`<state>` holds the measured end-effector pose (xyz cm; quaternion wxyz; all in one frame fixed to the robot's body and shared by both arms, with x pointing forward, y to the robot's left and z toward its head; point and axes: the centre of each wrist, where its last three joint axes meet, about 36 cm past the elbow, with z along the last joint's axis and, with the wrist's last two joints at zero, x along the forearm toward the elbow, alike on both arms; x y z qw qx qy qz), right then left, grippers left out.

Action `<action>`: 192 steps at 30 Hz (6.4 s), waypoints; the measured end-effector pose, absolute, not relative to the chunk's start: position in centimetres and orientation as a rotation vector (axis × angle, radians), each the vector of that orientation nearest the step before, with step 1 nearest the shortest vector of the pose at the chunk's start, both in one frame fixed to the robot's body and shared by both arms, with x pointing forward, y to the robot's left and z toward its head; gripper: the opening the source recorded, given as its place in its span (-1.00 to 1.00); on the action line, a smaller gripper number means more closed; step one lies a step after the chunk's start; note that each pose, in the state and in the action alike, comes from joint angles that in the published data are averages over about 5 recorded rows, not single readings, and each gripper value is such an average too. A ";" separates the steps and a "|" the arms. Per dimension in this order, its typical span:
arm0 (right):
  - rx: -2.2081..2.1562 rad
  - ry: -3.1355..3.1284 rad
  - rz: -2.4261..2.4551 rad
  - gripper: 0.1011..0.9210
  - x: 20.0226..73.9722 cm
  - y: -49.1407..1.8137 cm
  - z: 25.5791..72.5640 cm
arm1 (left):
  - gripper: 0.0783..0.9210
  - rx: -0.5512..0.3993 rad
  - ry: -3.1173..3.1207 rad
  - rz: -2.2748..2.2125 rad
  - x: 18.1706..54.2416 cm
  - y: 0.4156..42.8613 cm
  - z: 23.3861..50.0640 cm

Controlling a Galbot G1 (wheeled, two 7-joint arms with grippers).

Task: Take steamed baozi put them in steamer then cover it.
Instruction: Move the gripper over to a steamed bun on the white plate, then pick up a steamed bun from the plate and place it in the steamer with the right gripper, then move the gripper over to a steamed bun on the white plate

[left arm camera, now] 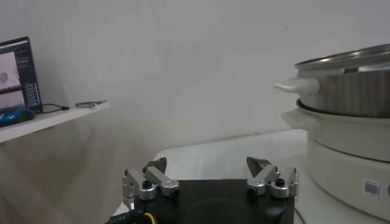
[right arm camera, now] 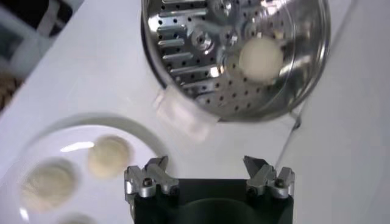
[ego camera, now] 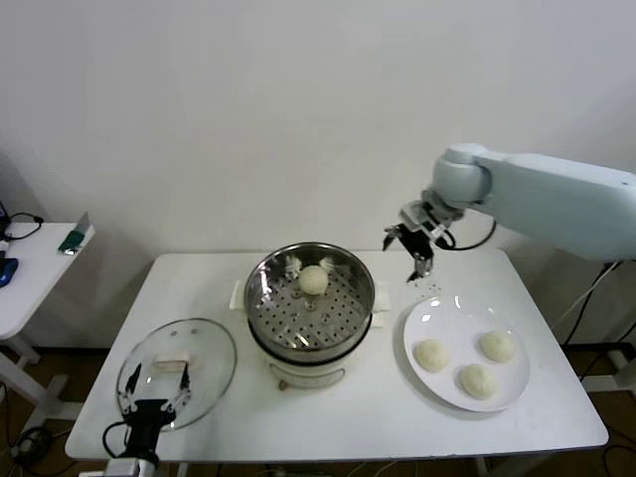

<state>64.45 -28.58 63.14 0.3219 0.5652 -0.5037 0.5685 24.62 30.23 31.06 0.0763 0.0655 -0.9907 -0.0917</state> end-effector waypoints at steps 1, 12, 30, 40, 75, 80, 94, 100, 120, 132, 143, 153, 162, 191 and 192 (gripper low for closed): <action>1.471 -1.328 1.460 0.76 64.2 -29.3 62.3 | 0.77 0.197 -2.969 -0.276 24.6 30.2 31.1; 1.375 -1.305 1.263 0.76 61.9 -33.5 53.7 | 0.77 0.206 -2.962 -0.274 24.1 30.1 31.0; 1.348 -1.284 1.194 0.76 61.6 -32.6 45.8 | 0.77 0.230 -2.949 -0.274 23.6 30.4 30.6; 1.360 -1.271 1.189 0.74 61.8 -31.7 44.6 | 0.77 0.235 -2.943 -0.273 23.5 30.5 30.3; 1.355 -1.492 1.264 0.43 68.6 -30.0 64.2 | 0.77 0.201 -2.948 -0.257 22.4 29.6 31.3; 1.390 -1.536 1.276 0.43 69.5 -26.2 68.7 | 0.77 0.182 -2.954 -0.254 22.3 29.1 31.6; 1.515 -1.525 1.311 0.44 70.1 -11.4 69.3 | 0.77 0.169 -2.969 -0.248 22.2 28.2 32.2; 1.566 -1.471 1.319 0.45 69.7 -6.2 66.8 | 0.77 0.189 -2.966 -0.245 21.8 28.4 32.2; 1.628 -1.328 1.302 0.47 68.0 -0.5 58.6 | 0.77 0.205 -2.954 -0.254 21.8 29.5 31.7; 1.631 -1.321 1.296 0.76 67.9 -1.2 58.4 | 0.77 0.218 -2.953 -0.256 22.5 29.8 31.7; 1.602 -1.326 1.303 0.76 68.3 -7.6 62.8 | 0.77 0.215 -2.953 -0.256 22.9 29.5 31.7; 1.516 -1.329 1.285 0.76 66.2 -19.6 64.9 | 0.77 0.225 -2.952 -0.271 23.5 29.2 31.7; 1.429 -1.306 1.259 0.76 62.0 -29.6 61.7 | 0.77 0.224 -2.952 -0.281 23.8 28.7 31.9; 1.300 -1.170 1.245 0.76 56.3 -39.0 47.7 | 0.77 0.266 -2.908 -0.294 22.7 29.1 31.1; 1.302 -1.165 1.245 0.76 56.3 -38.9 47.4 | 0.77 0.268 -2.907 -0.295 22.8 29.1 31.1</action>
